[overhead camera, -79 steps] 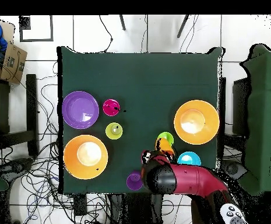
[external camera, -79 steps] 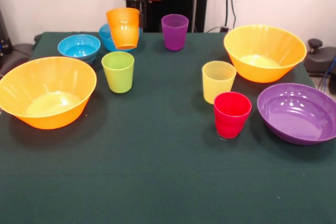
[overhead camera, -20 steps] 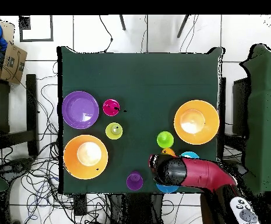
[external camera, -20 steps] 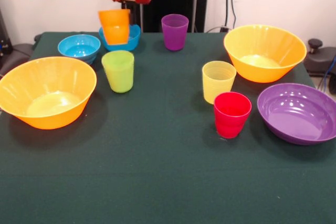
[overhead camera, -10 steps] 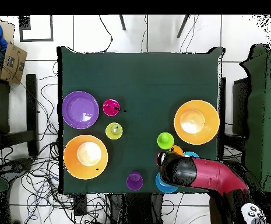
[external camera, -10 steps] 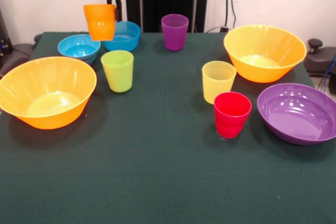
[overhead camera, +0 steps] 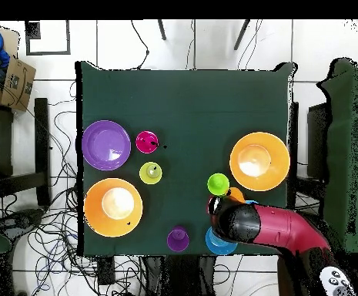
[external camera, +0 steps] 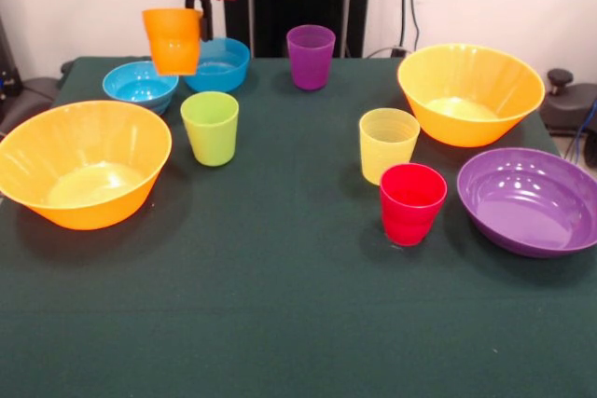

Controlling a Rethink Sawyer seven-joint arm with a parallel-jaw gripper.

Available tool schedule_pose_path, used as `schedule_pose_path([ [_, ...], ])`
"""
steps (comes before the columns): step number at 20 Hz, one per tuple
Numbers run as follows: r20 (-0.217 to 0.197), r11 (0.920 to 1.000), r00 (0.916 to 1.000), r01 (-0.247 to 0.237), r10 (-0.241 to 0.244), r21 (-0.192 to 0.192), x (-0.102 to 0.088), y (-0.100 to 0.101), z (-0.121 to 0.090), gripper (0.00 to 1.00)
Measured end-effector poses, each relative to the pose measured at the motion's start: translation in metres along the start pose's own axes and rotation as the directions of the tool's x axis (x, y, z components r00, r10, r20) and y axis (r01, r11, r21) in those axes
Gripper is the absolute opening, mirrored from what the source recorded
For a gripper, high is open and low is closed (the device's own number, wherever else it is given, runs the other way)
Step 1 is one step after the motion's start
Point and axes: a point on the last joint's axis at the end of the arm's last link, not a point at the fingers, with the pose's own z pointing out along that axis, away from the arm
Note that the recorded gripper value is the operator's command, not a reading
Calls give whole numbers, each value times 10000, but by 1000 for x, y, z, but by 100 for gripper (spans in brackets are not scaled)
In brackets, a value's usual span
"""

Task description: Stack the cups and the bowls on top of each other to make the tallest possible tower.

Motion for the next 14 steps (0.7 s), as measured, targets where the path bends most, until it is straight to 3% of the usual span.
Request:
schedule_pose_path([
  [14,80,9996,9998,-159,160,-226,-9,22,-8,0],
])
